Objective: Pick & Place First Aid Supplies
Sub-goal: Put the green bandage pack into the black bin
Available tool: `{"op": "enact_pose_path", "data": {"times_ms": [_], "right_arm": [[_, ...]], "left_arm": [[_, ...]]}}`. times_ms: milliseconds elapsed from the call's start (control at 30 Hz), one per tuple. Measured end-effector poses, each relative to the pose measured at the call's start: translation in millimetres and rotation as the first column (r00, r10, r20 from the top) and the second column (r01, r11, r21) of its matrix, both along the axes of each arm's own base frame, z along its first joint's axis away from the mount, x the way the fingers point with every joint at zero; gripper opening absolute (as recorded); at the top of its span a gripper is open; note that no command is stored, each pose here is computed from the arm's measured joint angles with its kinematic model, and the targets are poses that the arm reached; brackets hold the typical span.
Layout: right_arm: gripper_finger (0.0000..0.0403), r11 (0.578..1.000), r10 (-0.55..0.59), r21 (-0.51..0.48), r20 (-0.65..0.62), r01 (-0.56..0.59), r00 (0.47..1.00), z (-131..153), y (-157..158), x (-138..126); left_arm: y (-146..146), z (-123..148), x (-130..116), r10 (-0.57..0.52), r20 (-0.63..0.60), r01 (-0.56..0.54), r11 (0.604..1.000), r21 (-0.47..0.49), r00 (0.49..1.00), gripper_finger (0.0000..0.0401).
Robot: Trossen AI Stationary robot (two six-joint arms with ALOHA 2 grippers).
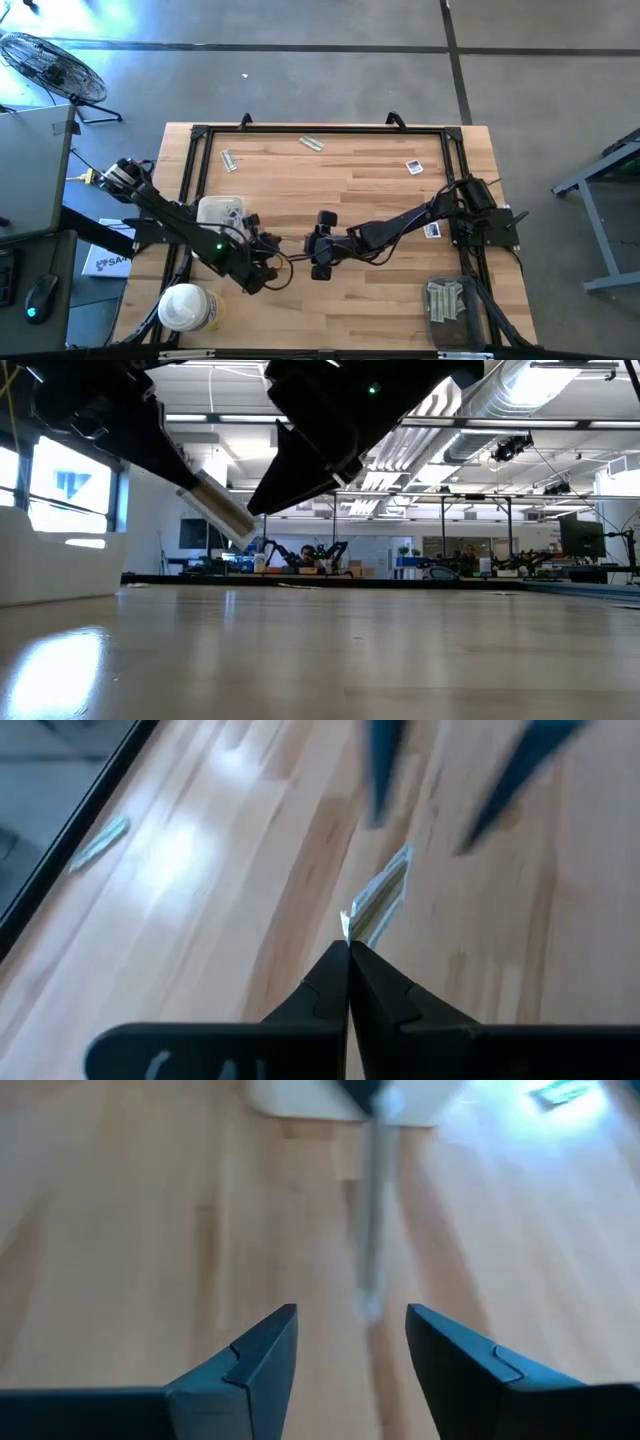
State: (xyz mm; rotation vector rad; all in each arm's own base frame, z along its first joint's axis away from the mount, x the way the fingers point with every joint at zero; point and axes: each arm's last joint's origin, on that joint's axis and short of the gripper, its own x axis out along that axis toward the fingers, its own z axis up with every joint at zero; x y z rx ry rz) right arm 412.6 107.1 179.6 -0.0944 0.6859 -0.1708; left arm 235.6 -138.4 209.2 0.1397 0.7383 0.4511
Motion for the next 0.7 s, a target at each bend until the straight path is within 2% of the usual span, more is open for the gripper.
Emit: {"op": "enact_pose_path", "data": {"times_ms": [133,333,500,600,700], "right_arm": [[0.0183,0.997,-0.072,-0.037,0.020,0.073,0.997,0.6,-2.3,-0.2],[0.0183,1.000,-0.012,0.008,0.004,0.012,1.000,0.1,-0.1,0.0],[0.0181,1.000,0.009,0.007,-0.014,-0.009,1.000,-0.9,0.5,-0.8],[0.0163,1.000,-0.009,0.008,-0.026,0.009,1.000,-2.1,-0.3,-1.9],[0.0124,1.000,-0.023,-0.003,-0.030,0.023,0.999,-2.5,-1.3,-2.3]], "left_arm": [[-4.3,-6.3,6.7,-0.048,0.033,0.047,0.999,0.025,0.998,0.0000],[-7.1,-3.1,11.6,-0.079,0.074,0.075,0.996,0.058,0.994,0.0000],[-8.3,-1.0,13.8,-0.080,0.105,0.074,0.995,0.063,0.991,0.0000],[-8.4,-0.9,13.9,-0.080,0.105,0.074,0.995,0.063,0.991,0.0000],[-8.1,-1.2,13.6,-0.081,0.100,0.075,0.995,0.066,0.992,0.0000]]}}
